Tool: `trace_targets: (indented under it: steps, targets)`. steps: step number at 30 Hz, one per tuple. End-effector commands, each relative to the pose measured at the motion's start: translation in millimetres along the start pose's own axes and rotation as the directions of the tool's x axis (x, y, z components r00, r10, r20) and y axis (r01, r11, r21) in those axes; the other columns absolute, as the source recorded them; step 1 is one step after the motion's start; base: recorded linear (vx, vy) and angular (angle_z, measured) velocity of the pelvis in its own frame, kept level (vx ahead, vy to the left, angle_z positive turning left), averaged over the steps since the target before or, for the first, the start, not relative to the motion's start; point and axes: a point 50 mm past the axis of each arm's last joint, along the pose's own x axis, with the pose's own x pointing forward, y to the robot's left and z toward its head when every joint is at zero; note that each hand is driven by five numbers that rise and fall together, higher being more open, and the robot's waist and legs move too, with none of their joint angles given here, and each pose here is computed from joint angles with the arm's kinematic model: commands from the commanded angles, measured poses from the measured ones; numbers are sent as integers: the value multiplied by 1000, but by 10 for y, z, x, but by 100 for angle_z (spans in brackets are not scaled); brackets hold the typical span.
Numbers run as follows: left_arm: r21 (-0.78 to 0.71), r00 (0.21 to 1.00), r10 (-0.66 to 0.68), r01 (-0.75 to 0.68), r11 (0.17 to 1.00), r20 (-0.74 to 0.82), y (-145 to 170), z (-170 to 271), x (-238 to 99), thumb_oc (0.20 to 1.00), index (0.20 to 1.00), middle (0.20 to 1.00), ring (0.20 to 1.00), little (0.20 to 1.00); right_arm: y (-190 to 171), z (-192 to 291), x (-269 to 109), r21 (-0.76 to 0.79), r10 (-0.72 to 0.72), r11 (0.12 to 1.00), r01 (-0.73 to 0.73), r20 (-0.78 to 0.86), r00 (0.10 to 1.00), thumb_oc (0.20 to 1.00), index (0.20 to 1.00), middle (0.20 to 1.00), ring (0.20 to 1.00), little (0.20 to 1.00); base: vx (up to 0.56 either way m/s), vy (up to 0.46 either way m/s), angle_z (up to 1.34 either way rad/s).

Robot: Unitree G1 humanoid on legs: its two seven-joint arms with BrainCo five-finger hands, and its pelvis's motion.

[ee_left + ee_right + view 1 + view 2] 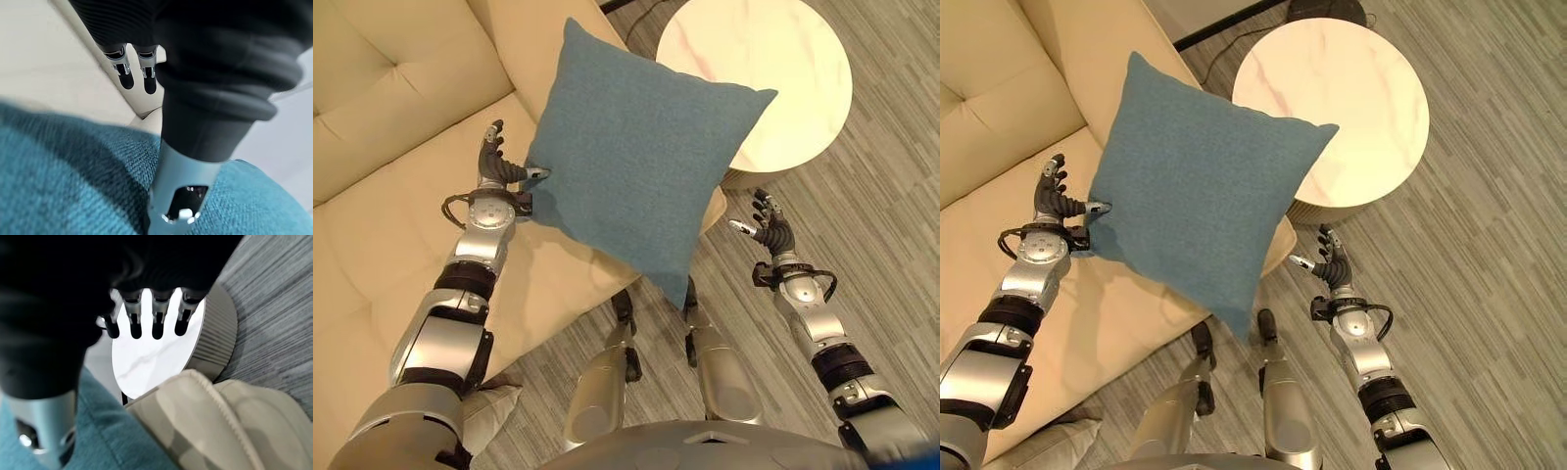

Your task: Pick up all the scattered cushions and arrange them neatly on the sofa.

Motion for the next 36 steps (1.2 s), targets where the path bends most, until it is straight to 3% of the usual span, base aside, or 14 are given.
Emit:
trace_targets:
  steps: [1, 3, 7, 11, 15, 23, 27, 31, 32, 33, 34, 36]
  targets:
    - [-122, 997, 12, -2, 993, 83, 38, 203, 57, 1000, 1000, 1000, 1000, 1000, -52, 152, 50, 9, -4, 1000, 3, 72, 997, 1000, 1000, 1000, 1000, 1000, 2, 41, -8]
    - [-147, 997, 3, 8, 989, 79, 11, 202, 57, 1000, 1000, 1000, 1000, 1000, -43, 164, 62, 12, -3, 1000, 2, 75, 997, 1000, 1000, 1000, 1000, 1000, 3, 38, -4]
    - [-289, 994, -109, 111, 951, 22, -380, -16, -111, 1000, 1000, 1000, 1000, 1000, 84, 180, 78, 59, 11, 998, -16, 82, 997, 1000, 1000, 1000, 1000, 1000, 8, 55, -3]
    - [-311, 976, -213, 191, 931, -38, -741, -240, -326, 1000, 1000, 1000, 1000, 1000, 242, 253, 30, 165, 34, 985, -56, 130, 991, 1000, 1000, 1000, 1000, 1000, 2, 35, -4]
    - [-292, 960, -276, 251, 923, -45, -933, -302, -449, 1000, 1000, 1000, 1000, 1000, 353, 291, 3, 176, 75, 979, -102, 154, 985, 1000, 1000, 1000, 1000, 1000, -10, 6, 3]
    - [-335, 956, -292, 283, 899, 24, -1060, -170, -519, 1000, 1000, 1000, 1000, 1000, 616, 123, 0, 85, 159, 983, -165, 72, 985, 1000, 1000, 1000, 1000, 1000, -27, -25, 3]
    - [-441, 940, -304, 340, 830, 154, -1240, 96, -671, 1000, 1000, 1000, 1000, 1000, 825, 103, 6, -42, 208, 978, -206, 66, 976, 1000, 1000, 1000, 1000, 1000, -38, -49, 1]
    - [-531, 925, -345, 374, 760, 158, -1365, 46, -878, 1000, 1000, 1000, 1000, 1000, 909, 221, 30, -85, 228, 972, -219, 116, 967, 1000, 1000, 1000, 1000, 1000, -11, -62, 3]
    - [-545, 922, -357, 380, 748, 153, -1385, 28, -912, 896, 896, 896, 896, 896, 915, 240, 33, -88, 231, 971, -221, 123, 965, 592, 592, 592, 592, 592, 2, -54, 10]
    - [-564, 917, -370, 385, 731, 146, -1404, -2, -961, 460, 460, 460, 460, 460, 916, 268, 31, -87, 232, 971, -221, 137, 963, 200, 200, 200, 200, 200, 11, -86, 13]
    - [-573, 909, -395, 395, 718, 132, -1414, -76, -1042, 200, 200, 200, 200, 200, 903, 331, 21, -99, 237, 970, -223, 169, 957, 200, 200, 200, 200, 200, 15, -67, 9]
    - [-577, 900, -422, 403, 710, 110, -1403, -176, -1123, 200, 200, 200, 200, 200, 863, 410, 9, -98, 232, 972, -215, 208, 950, 200, 200, 200, 200, 200, 22, -74, 2]
